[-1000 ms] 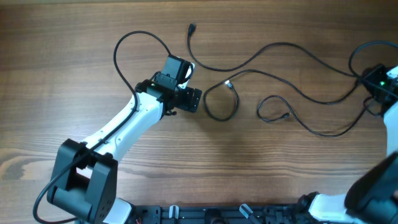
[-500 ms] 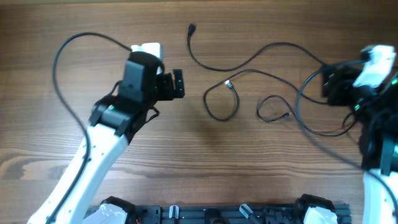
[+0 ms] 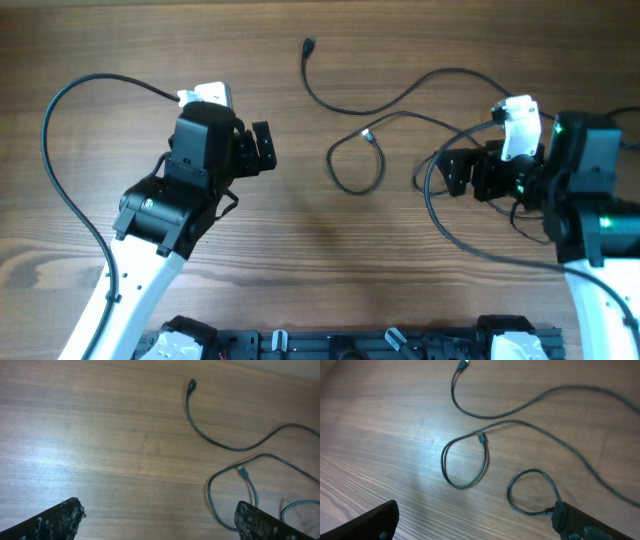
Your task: Untangle cables
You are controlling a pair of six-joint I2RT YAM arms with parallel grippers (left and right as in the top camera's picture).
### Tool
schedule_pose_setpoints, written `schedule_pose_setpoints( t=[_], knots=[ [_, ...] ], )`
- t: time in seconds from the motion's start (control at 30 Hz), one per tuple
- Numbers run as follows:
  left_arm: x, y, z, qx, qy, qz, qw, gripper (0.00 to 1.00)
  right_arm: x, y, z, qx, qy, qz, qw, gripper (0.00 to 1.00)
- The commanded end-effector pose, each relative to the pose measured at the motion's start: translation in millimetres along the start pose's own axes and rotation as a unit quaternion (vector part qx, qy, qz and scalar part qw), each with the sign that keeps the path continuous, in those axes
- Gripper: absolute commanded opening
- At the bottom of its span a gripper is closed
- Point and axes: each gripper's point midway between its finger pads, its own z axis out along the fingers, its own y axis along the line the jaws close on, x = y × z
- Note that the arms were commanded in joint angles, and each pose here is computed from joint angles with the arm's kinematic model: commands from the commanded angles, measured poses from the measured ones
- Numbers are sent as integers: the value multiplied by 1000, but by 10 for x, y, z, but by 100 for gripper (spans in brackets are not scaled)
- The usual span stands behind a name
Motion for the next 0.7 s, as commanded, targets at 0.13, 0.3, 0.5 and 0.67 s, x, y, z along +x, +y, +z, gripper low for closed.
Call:
schedule_pose_setpoints(
  t=[0.13, 0.3, 0.5, 0.67],
  knots=[
    [28, 79, -11, -15, 3, -6, 1000, 100, 57, -60, 226, -9, 39, 62, 997, 100],
    [28, 79, -11, -15, 3, -6, 1000, 100, 67, -60, 225, -9, 41, 63, 997, 100],
    [28, 79, -11, -15, 3, -6, 1000, 100, 60, -61, 226, -9, 40, 62, 997, 100],
    [28, 79, -11, -15, 3, -6, 1000, 100, 60, -61, 226, -8, 40, 62, 997, 100]
  ],
)
